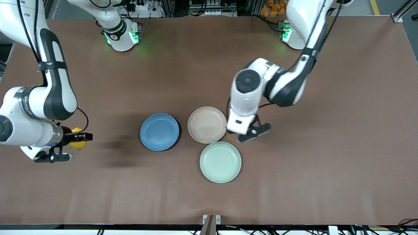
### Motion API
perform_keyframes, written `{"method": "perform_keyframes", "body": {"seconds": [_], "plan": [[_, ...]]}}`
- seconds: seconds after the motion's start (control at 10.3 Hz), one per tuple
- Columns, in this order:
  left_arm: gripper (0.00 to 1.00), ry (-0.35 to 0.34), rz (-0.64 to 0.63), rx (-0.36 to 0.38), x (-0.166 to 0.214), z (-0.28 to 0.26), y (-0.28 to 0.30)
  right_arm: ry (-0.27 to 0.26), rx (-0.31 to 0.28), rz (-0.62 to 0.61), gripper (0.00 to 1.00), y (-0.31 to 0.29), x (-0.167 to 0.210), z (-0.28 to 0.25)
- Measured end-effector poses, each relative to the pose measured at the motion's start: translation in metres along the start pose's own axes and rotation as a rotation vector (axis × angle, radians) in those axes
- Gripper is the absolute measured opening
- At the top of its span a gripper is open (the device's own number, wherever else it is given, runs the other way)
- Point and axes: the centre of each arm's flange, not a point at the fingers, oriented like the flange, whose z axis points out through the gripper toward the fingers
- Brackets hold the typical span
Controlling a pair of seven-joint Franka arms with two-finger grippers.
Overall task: Pick lemon and lettuce from blue and beige plates
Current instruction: 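Lift the lemon off the blue plate while the left gripper lifts lettuce, then set the lemon on the table while the left gripper sets lettuce down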
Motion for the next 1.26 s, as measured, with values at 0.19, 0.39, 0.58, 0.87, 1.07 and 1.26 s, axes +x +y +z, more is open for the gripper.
{"method": "perform_keyframes", "body": {"seconds": [0.19,0.39,0.58,0.87,1.07,1.26], "plan": [[0.04,-0.004,0.023,0.015,0.035,0.003,-0.027,0.018,0.002,0.004,0.58,0.001,-0.027,0.025],[0.04,-0.016,0.068,0.036,0.076,0.01,-0.063,0.042,0.003,0.012,0.58,0.004,-0.052,0.053],[0.04,-0.037,0.107,0.044,0.117,0.017,-0.105,0.065,0.001,0.015,0.58,0.006,-0.072,0.085],[0.04,-0.079,0.225,0.058,0.165,0.038,-0.17,0.083,-0.002,0.014,0.58,0.005,-0.085,0.112],[0.04,-0.116,0.295,0.07,0.186,0.062,-0.205,0.106,-0.007,0.017,0.58,0.007,-0.085,0.134],[0.04,-0.147,0.319,0.079,0.195,0.084,-0.225,0.118,-0.012,0.022,0.58,0.01,-0.083,0.162]]}}
